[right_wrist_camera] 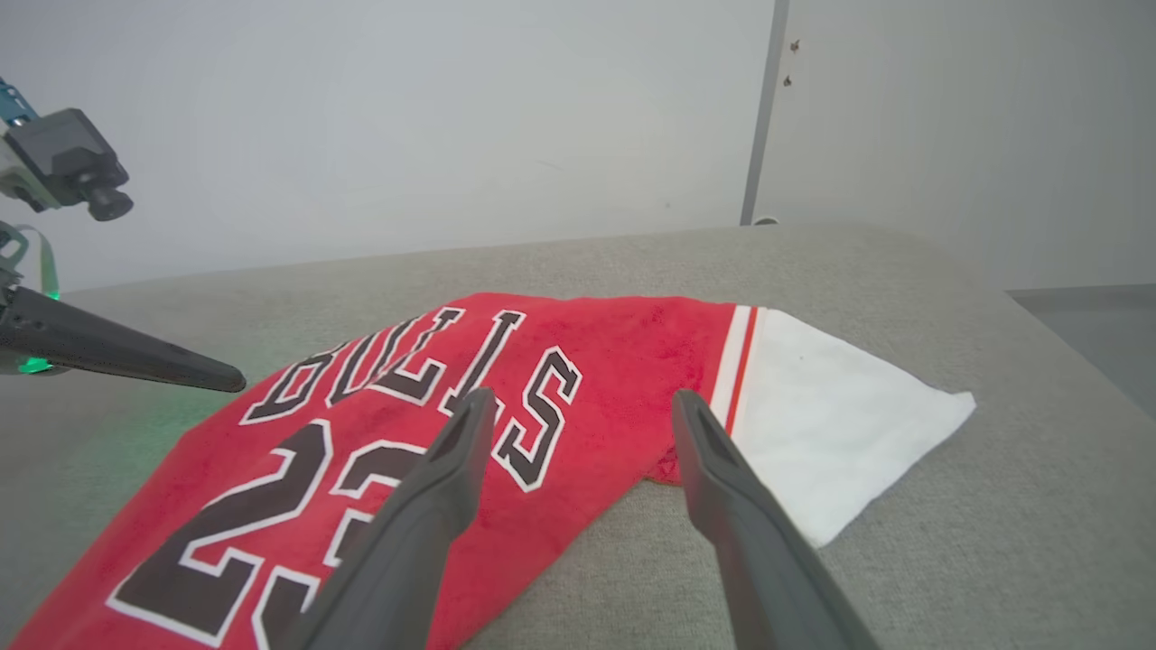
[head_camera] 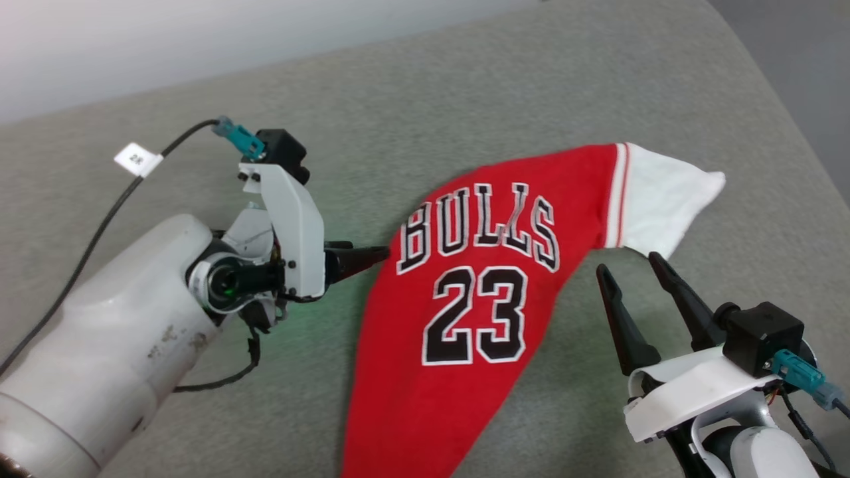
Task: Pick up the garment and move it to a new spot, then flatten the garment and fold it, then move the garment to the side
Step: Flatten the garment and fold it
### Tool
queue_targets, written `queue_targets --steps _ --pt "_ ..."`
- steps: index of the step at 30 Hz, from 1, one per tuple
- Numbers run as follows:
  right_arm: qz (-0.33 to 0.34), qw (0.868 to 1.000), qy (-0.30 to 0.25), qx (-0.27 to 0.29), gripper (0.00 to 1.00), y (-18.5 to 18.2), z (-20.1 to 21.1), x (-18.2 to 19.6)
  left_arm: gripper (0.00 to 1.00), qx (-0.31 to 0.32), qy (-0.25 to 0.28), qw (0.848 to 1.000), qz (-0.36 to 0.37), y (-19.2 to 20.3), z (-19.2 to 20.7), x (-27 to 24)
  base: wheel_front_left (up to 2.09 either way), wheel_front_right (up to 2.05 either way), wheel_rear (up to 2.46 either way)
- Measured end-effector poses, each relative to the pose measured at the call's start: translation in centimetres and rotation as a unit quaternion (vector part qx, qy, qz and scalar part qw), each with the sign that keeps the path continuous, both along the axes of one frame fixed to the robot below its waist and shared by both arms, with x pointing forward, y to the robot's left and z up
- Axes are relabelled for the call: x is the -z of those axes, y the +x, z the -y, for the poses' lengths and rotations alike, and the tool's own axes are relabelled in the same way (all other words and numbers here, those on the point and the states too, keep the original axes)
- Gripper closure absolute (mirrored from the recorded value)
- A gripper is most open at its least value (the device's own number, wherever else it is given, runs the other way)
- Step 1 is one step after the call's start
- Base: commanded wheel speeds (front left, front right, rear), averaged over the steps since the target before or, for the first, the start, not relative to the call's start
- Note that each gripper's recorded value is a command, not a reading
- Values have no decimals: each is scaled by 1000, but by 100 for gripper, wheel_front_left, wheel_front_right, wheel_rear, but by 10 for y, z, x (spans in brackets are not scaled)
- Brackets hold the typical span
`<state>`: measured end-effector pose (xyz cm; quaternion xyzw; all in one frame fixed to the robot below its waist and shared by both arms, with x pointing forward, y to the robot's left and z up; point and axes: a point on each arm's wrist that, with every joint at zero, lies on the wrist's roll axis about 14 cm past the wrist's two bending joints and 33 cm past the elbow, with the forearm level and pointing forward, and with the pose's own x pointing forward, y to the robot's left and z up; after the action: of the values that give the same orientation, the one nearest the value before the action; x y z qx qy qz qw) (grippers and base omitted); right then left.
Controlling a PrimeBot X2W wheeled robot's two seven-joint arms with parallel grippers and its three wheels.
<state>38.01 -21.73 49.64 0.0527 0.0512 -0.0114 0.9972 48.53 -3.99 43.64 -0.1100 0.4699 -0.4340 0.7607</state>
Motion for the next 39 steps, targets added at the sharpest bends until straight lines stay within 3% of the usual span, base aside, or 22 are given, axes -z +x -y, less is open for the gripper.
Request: queue_targets --steps 7,8,9,11,12,20,23,27,31,36,39 --pt "-8 1000 -3 25 0 -6 14 7 0 20 -29 998 -49 -8 32 13 0 0 0" --pt "-11 1000 -3 28 0 -6 15 8 11 23 -33 998 -55 -9 36 14 0 0 0" --pt "-13 999 -3 30 0 -7 16 10 58 21 -40 997 -60 -9 38 13 0 0 0" --pt "-12 999 -3 33 0 -7 18 10 96 15 -46 997 -57 -6 38 11 0 0 0" --pt "-12 999 -3 33 0 -7 17 10 99 9 -48 998 -50 -3 37 10 0 0 0" --pt "-1 1000 2 19 0 -6 9 3 100 -49 -61 995 67 34 8 -30 0 0 0" --pt "4 1000 2 13 0 -6 6 -1 100 -64 -83 988 117 45 6 -60 0 0 0" --pt "11 1000 2 4 0 -6 2 -7 100 -37 -76 970 226 50 13 -96 0 0 0" --pt "12 1000 4 1 0 -7 0 -9 100 64 -90 956 271 8 59 -109 0 0 0" --pt "5 1000 5 6 0 -8 2 -4 100 172 -139 937 271 -58 118 -109 0 0 0" --pt "2 1000 10 12 0 -9 5 -2 100 211 -151 934 244 -89 139 -97 0 0 0"
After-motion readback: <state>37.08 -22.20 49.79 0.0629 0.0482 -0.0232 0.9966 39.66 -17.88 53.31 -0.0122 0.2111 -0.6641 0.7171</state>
